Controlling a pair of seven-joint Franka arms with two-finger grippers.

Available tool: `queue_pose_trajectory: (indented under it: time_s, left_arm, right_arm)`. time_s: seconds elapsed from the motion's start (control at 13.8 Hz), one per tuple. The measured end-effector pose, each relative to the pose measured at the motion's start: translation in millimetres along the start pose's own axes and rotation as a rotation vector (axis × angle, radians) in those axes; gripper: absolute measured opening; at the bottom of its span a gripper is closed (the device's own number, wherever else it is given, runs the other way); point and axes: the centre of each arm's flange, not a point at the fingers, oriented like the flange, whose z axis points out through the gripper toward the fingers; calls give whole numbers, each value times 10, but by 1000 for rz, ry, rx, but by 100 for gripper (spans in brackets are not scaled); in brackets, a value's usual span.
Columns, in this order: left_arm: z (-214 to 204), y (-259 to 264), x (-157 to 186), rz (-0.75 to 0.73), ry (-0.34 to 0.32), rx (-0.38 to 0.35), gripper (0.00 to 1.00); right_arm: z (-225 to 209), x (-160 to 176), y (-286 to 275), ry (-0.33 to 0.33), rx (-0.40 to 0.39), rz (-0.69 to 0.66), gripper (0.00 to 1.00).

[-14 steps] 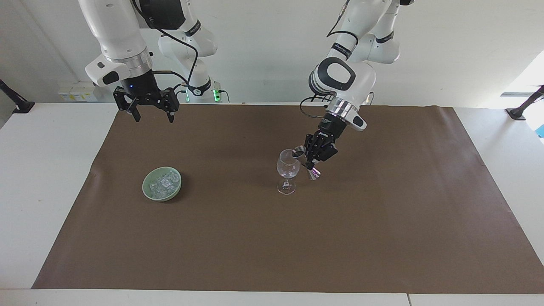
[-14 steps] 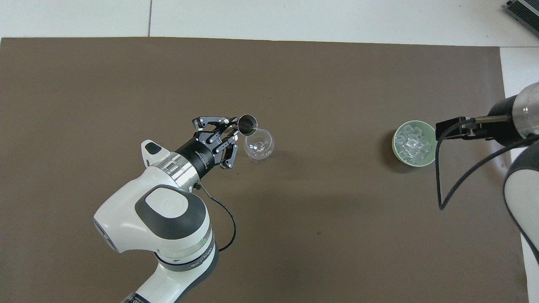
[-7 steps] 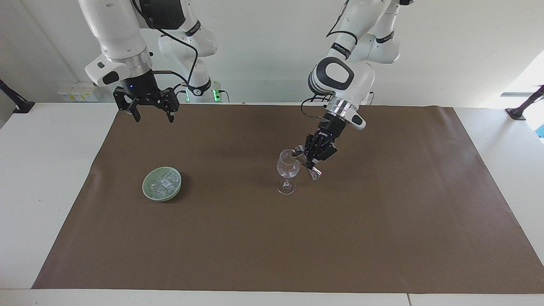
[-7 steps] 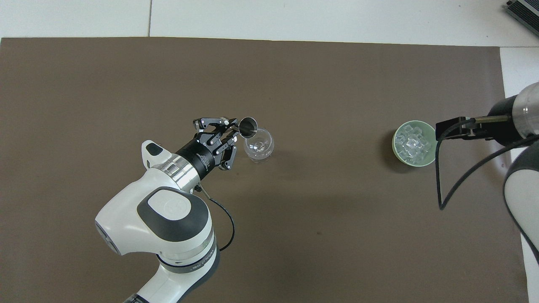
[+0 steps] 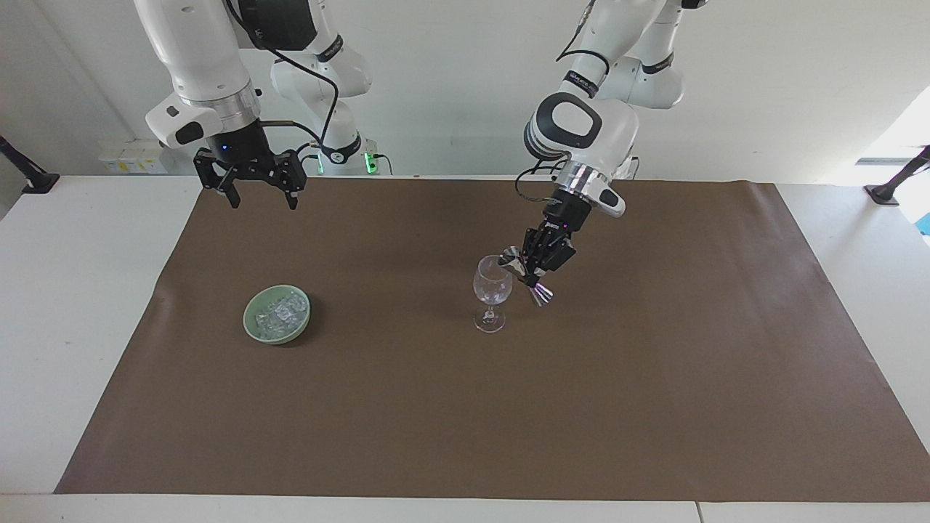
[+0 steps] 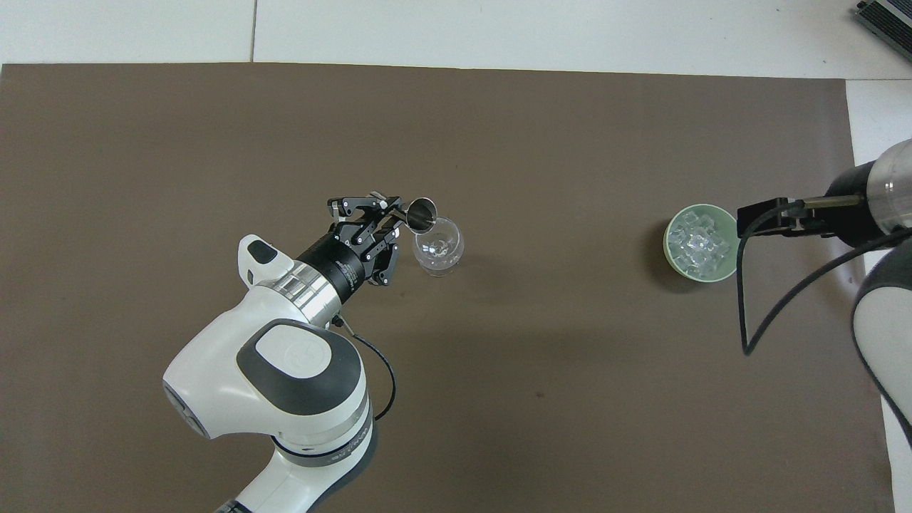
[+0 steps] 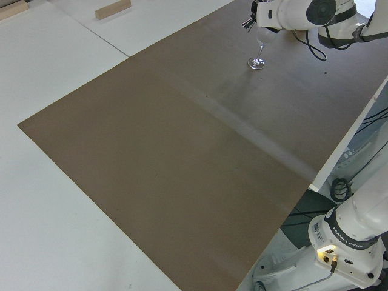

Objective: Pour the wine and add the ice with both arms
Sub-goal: 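Tilt the silver cup over the wine glass with the left gripper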

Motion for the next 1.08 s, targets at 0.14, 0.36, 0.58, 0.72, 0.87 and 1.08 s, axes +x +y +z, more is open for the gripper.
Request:
queue_pose_trajectory:
  time_s: [0.14, 0.36, 0.58, 0.72, 0.87, 1.08]
  left_arm:
    - [0, 0, -30, 32, 1, 1, 22]
    - [-5, 10, -39, 80, 6, -1, 22]
    - [-5, 10, -35, 128, 8, -2, 22]
    - [-10, 13, -31, 154, 13, -4, 22]
    - [-16, 15, -27, 183, 19, -6, 22]
    - [-23, -1, -40, 222, 27, -7, 22]
  right_arm:
    - [0, 0, 0, 0, 0, 0, 100]
    - [0, 0, 0, 0, 0, 0, 100]
    - [0, 0, 0, 0, 0, 0, 100]
    - [0, 0, 0, 0, 0, 0, 100]
    - [0, 0, 0, 0, 0, 0, 100]
    - [0, 0, 0, 0, 0, 0, 100]
